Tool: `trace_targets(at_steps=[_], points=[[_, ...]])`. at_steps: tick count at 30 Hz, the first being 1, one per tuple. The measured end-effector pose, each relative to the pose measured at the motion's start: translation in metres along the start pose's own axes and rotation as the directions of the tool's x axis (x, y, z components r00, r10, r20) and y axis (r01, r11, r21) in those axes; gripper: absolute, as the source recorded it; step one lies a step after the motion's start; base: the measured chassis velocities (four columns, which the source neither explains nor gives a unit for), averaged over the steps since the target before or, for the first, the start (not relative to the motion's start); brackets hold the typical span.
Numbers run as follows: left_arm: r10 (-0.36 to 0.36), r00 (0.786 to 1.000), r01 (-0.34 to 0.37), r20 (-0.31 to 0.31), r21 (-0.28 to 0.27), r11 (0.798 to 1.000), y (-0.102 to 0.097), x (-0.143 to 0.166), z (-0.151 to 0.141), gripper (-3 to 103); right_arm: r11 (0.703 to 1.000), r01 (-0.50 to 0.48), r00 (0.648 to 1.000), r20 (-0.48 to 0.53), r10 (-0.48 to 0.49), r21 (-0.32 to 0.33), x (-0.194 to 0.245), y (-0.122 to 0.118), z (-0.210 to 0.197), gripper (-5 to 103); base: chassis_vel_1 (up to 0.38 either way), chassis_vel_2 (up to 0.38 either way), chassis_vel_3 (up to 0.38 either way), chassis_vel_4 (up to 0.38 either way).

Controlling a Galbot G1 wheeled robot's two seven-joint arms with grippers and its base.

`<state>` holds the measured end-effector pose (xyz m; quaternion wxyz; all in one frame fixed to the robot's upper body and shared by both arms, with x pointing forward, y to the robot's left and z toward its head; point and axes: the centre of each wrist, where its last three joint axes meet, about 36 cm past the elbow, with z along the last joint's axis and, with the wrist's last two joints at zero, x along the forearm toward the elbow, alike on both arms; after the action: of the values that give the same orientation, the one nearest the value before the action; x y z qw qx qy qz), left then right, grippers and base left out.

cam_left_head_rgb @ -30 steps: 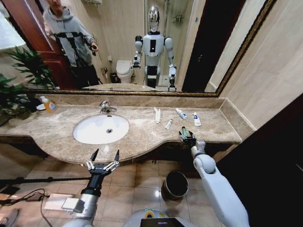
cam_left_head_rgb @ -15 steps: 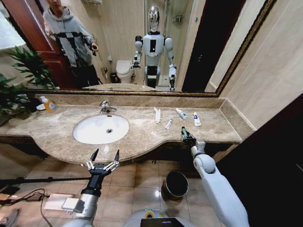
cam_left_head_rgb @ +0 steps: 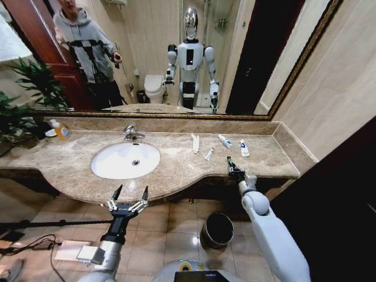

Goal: Pick up the trash from the sink and place it in the trash bin.

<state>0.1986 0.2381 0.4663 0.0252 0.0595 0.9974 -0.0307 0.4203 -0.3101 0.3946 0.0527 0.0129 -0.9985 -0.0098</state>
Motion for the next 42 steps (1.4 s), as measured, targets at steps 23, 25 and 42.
trace_targets(at_steps=[23, 25, 42], points=[[0.0, 1.0, 0.0, 0.0, 0.0, 1.0, 0.0, 0.0, 0.0, 100, 0.995, -0.058, 0.996, -0.079, 0.051, -0.086, 0.203, 0.056, 0.111, 8, 0.0, 0.0, 0.0, 0.0], [0.0, 1.0, 0.0, 0.0, 0.0, 1.0, 0.0, 0.0, 0.0, 100, 0.995, -0.058, 0.985, -0.166, 0.044, -0.077, 0.195, 0.046, 0.141, 8, 0.0, 0.0, 0.0, 0.0], [0.0, 1.0, 0.0, 0.0, 0.0, 1.0, 0.0, 0.0, 0.0, 100, 0.999, -0.042, 0.839, -0.542, 0.05, 0.027, 0.119, -0.01, 0.264, 8, 0.0, 0.0, 0.0, 0.0]])
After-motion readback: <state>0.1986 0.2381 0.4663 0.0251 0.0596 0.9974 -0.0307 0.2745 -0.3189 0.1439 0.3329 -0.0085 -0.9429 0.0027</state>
